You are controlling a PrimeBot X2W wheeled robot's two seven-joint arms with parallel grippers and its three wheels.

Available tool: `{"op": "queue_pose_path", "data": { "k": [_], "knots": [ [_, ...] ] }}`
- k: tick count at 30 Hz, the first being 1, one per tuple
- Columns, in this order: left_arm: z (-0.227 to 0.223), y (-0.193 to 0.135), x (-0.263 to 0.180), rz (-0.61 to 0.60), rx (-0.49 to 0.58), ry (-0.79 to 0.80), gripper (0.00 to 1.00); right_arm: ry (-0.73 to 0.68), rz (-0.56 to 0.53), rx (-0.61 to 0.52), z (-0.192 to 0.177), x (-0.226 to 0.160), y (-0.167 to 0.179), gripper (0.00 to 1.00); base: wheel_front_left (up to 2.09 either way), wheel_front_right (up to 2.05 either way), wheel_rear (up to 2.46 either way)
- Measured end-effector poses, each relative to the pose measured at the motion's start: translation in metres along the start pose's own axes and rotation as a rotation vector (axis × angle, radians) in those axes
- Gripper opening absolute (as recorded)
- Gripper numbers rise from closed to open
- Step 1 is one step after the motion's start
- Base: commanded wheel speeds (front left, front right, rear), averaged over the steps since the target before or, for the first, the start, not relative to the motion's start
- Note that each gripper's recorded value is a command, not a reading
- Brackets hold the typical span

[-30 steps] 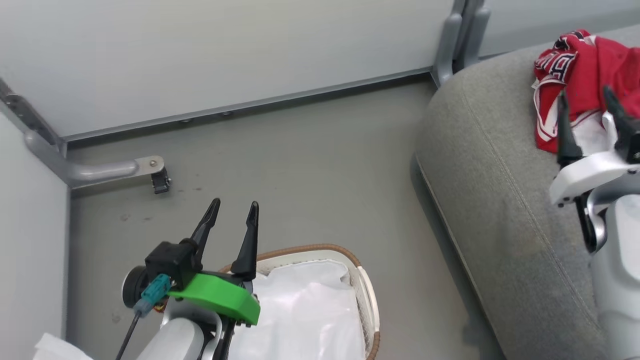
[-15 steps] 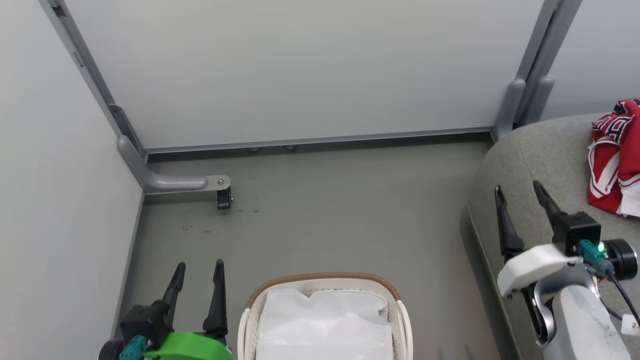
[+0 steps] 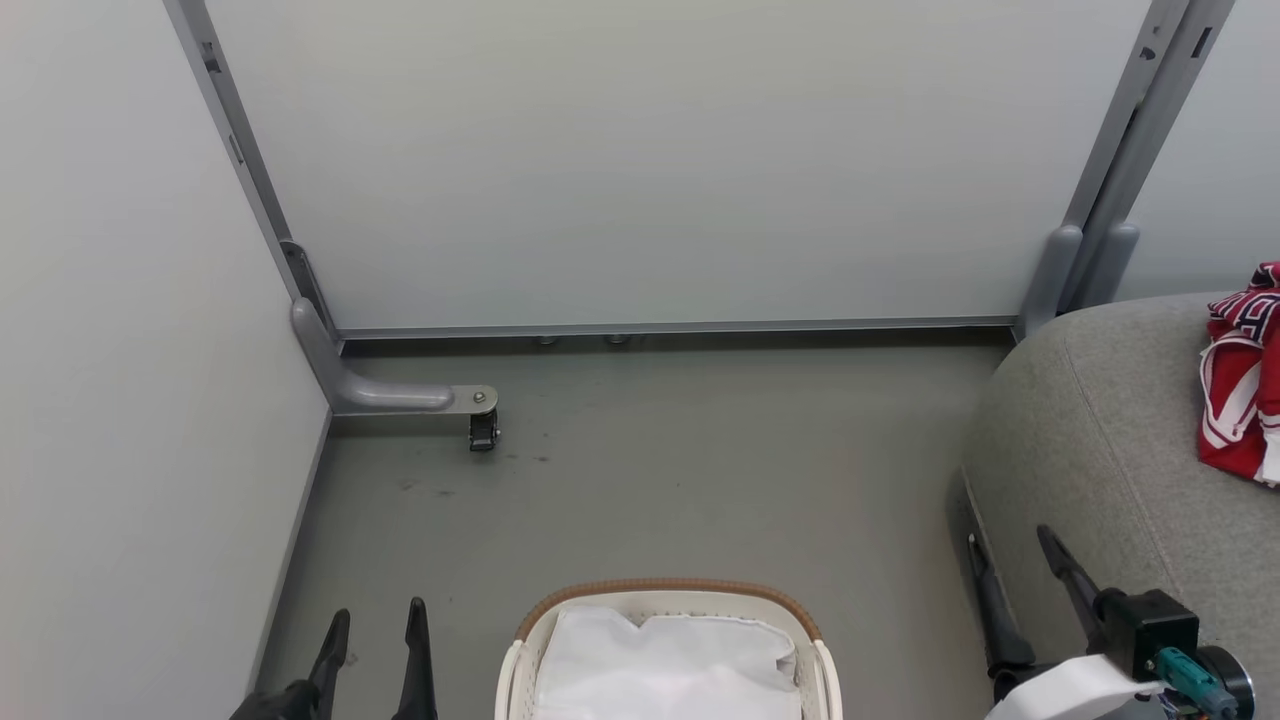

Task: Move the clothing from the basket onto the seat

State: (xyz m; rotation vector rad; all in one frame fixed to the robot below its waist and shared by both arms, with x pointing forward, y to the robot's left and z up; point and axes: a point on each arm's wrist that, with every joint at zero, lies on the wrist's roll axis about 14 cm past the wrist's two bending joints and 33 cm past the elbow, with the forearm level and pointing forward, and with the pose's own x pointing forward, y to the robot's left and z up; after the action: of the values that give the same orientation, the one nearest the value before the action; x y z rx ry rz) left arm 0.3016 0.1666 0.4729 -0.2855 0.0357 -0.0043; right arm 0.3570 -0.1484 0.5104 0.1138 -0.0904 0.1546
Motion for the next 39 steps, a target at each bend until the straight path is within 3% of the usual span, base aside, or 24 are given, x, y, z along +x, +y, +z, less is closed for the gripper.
{"op": "queue_pose_path", "data": {
  "k": [18,19,25,39],
  "knots": [
    [-0.010,-0.005,0.003,-0.025,0.002,0.029,1.00,0.003,-0.021,0.019,-0.002,-0.013,-0.004,1.00,0.00,0.00,0.00],
    [-0.012,-0.005,0.002,-0.024,0.003,0.035,0.00,0.008,-0.022,0.020,-0.003,-0.013,-0.004,0.00,0.00,0.00,0.00],
    [-0.028,-0.001,-0.002,-0.005,-0.012,0.090,0.00,0.080,-0.040,0.055,-0.025,-0.022,-0.005,0.00,0.00,0.00,0.00],
    [-0.026,0.012,0.008,0.065,-0.246,0.120,0.00,0.094,-0.128,0.309,-0.028,-0.019,-0.020,0.00,0.00,0.00,0.00]
  ]
}}
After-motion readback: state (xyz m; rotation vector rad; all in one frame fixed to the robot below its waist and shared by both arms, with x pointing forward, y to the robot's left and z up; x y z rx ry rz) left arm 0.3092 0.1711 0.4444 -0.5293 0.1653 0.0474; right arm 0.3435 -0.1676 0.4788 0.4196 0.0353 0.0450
